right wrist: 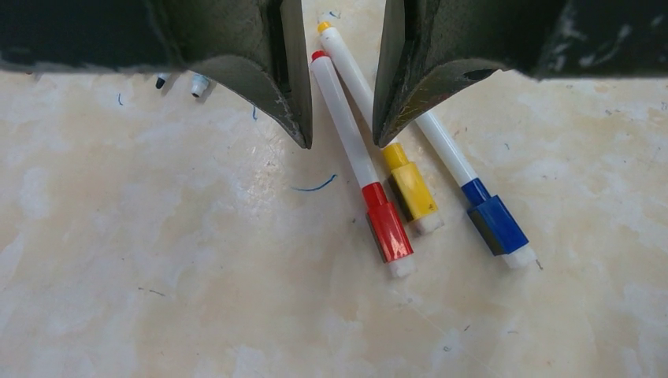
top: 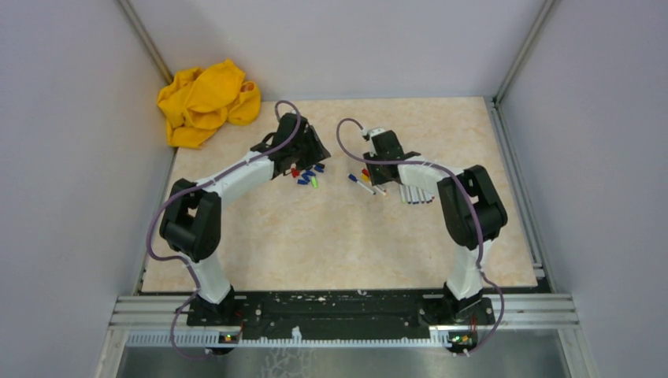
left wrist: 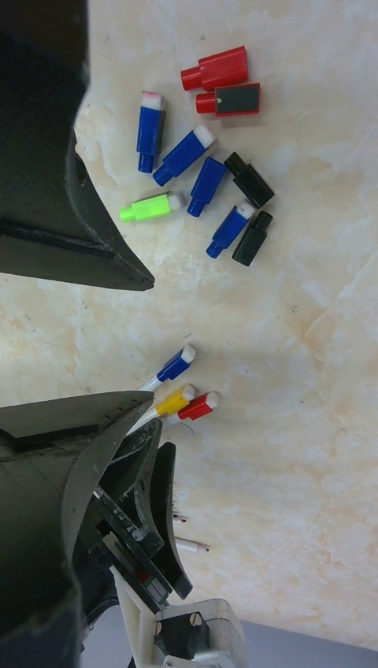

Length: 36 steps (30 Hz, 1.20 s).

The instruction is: Open the pen caps

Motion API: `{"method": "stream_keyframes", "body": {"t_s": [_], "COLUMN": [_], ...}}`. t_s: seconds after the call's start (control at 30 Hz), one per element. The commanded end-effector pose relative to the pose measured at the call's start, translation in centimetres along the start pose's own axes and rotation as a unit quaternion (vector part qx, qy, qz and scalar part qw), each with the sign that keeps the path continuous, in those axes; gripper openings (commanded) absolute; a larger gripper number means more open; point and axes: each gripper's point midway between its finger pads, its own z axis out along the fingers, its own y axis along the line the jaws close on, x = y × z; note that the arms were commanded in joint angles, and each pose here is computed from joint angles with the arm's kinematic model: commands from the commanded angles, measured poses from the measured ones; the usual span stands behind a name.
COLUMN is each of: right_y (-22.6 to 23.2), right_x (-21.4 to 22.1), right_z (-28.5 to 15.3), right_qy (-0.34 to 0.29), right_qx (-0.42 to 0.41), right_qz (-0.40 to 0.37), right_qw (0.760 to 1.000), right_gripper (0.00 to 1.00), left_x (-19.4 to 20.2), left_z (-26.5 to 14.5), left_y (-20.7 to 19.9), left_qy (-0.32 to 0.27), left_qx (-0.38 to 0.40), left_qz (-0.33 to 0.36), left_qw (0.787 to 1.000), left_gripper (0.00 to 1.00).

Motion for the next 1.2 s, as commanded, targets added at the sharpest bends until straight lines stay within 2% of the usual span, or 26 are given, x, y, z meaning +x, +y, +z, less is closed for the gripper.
{"method": "stream_keyframes", "body": {"t_s": [0.0,0.3,0.53,0.73,0.83,0.9,1.03,1.17], "right_y": [-0.3,-0.6,-0.4,-0.6,-0.7,-0.6,-0.2,1.2], "right_x": [-1.3,-0.7,1.1,2.7,1.9,0.8,-1.8,-3.8], "right_z": [0.4,0.9,1.3,1.2,0.6,0.0,-1.8,-4.0], "right_qy": [-0.016,-0.007,0.024,0.044,0.031,0.013,-0.027,-0.063], "right_qx": [0.002,0.002,-0.003,0.002,0.004,0.002,-0.012,-0.049], "right_qz": [0.005,0.008,0.004,0.006,0.008,0.008,0.009,0.017], "right_qw": [1.0,1.0,1.0,0.999,0.999,1.0,1.0,0.997], "right_gripper": [0.34,0.34,0.32,0.06,0.0,0.0,0.0,0.0], "left_x": [-0.6,-0.4,-0.4,-0.2,0.0,-0.1,1.2,2.9], "left_z": [-1.2,-1.0,-0.8,-0.4,-0.2,0.1,0.5,1.3], "left_y": [-1.2,-1.2,-1.2,-1.3,-1.5,-1.5,-3.4,-6.1], "left_qy": [-0.011,-0.01,-0.009,-0.004,0.0,-0.001,0.033,0.076], "left_qx": [0.023,0.025,0.025,0.028,0.031,0.032,0.093,0.179], "left_qz": [0.0,-0.001,-0.001,-0.004,-0.005,-0.003,0.006,-0.001], "left_qw": [1.0,1.0,1.0,1.0,1.0,0.999,0.995,0.981], "left_gripper": [0.56,0.56,0.56,0.56,0.56,0.56,0.56,0.56]}}
